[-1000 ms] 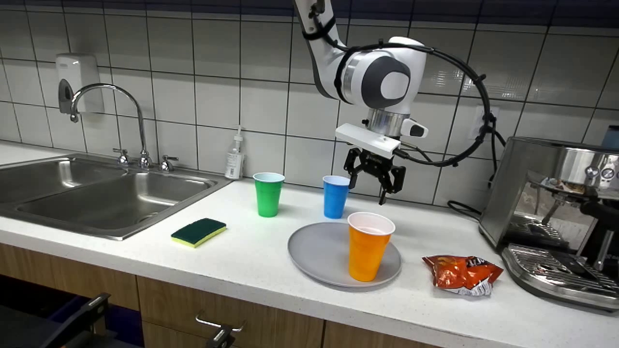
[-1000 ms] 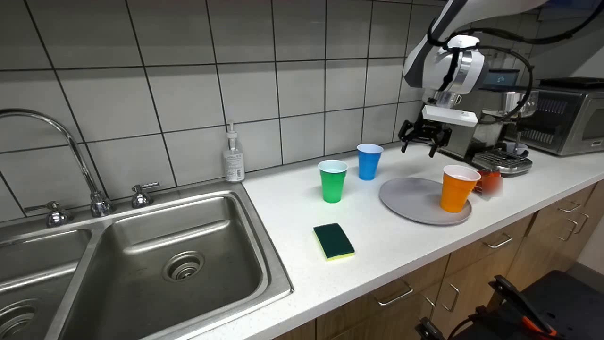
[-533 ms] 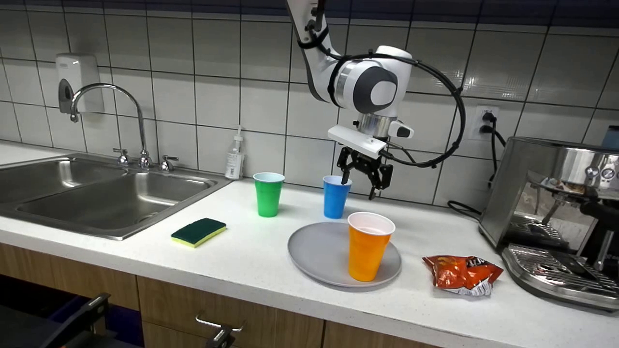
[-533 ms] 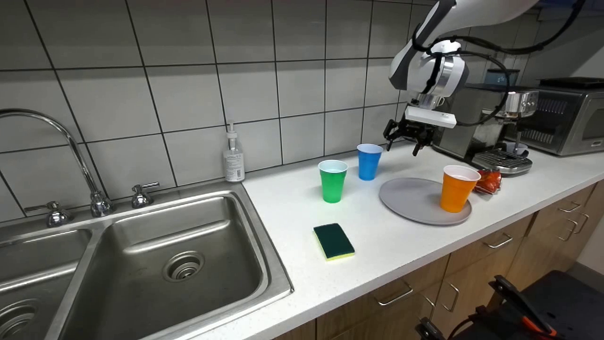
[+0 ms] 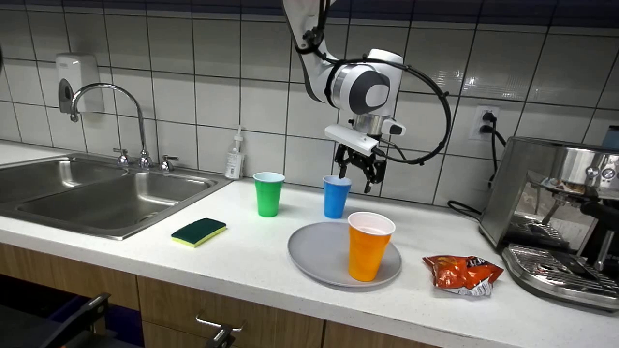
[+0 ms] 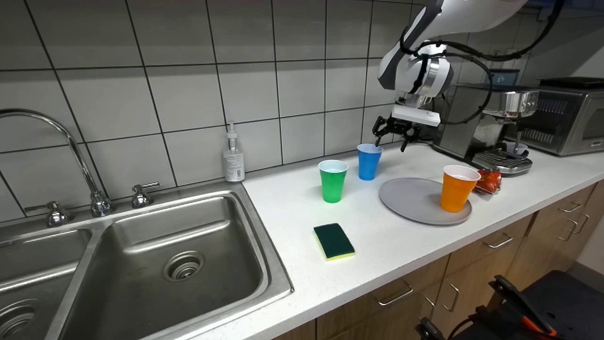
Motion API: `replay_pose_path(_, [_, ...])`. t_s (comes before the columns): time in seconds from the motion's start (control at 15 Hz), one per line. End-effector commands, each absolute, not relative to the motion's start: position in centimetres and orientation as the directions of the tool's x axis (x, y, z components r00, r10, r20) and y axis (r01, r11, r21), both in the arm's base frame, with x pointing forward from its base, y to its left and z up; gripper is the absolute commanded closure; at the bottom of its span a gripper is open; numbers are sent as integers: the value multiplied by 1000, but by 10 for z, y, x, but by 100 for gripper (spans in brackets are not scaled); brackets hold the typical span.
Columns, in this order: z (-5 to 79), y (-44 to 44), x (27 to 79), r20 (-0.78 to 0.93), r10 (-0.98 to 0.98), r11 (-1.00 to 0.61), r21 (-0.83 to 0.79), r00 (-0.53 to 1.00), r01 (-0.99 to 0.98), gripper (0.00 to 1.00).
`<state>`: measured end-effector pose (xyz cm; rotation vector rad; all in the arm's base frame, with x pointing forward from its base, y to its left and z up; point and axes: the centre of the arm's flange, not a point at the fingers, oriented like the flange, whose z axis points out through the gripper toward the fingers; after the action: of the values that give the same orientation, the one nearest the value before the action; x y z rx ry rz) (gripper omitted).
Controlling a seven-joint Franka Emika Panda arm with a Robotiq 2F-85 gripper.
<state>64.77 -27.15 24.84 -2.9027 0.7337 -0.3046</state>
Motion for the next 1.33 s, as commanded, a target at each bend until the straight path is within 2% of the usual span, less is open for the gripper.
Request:
replay_pose_path(0.0, [255,-278,669,171,-511,-858,-171,843,-485,0])
replay_pose_path(0.4, [239,-274,683,154,-528,-847,-163,835,-506,0])
replay_pose_path(0.47, [239,-272,667,169,-511,-857,-177,843,-484,0])
replay_pose_path(1.27, [235,-272,671,169,-518,-853,-175,838,-492,0])
